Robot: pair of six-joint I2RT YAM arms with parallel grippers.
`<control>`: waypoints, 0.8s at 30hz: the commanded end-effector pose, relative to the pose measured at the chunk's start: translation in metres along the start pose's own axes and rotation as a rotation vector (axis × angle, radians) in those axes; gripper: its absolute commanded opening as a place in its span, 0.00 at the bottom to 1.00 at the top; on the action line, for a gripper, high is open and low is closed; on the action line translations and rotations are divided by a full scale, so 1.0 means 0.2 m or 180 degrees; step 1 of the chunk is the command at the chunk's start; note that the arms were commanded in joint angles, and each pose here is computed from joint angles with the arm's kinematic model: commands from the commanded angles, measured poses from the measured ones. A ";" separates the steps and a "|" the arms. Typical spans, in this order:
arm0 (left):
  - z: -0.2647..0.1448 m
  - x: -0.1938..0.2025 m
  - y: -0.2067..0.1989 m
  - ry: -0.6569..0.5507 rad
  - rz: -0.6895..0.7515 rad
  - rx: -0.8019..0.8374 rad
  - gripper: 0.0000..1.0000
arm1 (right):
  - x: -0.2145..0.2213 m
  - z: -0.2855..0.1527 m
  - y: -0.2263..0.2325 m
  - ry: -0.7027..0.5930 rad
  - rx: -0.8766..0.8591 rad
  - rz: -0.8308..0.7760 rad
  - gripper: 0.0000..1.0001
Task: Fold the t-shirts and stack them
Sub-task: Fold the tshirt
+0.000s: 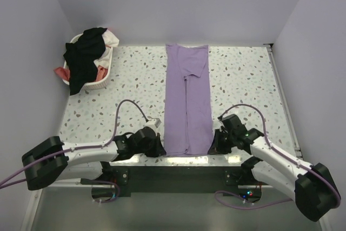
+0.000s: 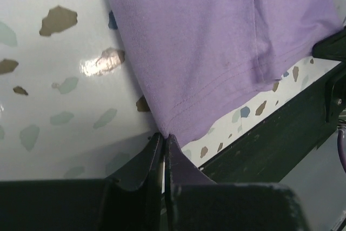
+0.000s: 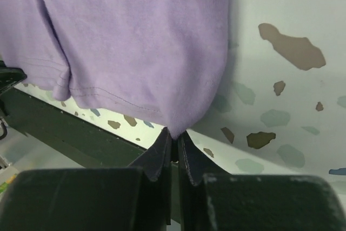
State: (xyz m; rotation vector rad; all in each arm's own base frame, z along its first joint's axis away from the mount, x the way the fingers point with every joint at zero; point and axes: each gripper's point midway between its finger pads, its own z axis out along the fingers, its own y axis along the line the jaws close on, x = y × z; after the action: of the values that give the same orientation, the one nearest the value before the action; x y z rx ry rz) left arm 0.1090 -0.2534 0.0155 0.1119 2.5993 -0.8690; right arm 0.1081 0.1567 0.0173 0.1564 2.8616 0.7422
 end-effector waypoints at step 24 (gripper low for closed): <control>-0.12 -0.55 -0.28 -0.0686 0.0081 -0.0032 0.00 | -0.55 -0.33 0.42 -0.1212 0.0058 -0.0529 0.00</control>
State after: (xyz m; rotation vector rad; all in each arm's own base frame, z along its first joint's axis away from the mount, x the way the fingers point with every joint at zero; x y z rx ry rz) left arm 0.1589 -0.2688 0.0890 0.0099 2.4700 -0.8083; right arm 0.1608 0.1748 0.1071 0.0749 2.6336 0.6558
